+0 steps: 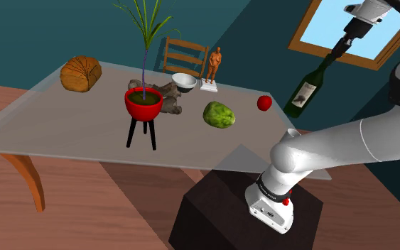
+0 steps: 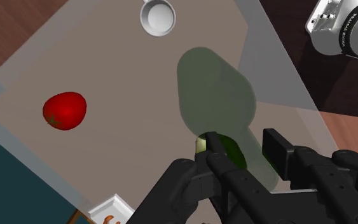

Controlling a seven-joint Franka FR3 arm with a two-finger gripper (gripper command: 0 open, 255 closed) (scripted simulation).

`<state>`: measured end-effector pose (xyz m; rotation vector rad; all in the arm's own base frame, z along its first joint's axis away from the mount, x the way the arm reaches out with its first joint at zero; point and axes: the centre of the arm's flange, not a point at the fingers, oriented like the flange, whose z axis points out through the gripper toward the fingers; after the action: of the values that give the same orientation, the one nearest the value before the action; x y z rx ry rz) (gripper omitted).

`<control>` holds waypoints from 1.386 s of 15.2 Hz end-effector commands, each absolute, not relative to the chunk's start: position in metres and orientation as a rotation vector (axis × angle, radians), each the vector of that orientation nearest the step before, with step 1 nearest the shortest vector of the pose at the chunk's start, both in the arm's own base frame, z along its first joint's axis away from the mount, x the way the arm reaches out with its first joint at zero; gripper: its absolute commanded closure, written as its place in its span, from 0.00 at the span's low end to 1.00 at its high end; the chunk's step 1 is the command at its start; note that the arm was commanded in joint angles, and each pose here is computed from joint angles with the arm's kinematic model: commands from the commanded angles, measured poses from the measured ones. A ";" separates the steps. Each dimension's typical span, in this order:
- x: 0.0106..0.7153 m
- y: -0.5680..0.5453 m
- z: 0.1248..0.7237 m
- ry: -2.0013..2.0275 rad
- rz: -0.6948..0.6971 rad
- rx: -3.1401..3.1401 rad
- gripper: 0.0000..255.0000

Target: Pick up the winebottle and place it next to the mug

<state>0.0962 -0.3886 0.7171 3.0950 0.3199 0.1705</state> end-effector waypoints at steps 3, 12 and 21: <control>0.096 -0.389 0.696 0.320 0.171 3.094 1.00; 0.096 -0.389 0.649 0.320 0.171 3.094 1.00; 0.096 -0.389 0.601 0.320 0.171 3.094 1.00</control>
<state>0.0962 -0.3879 0.6060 3.0949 0.3201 0.1705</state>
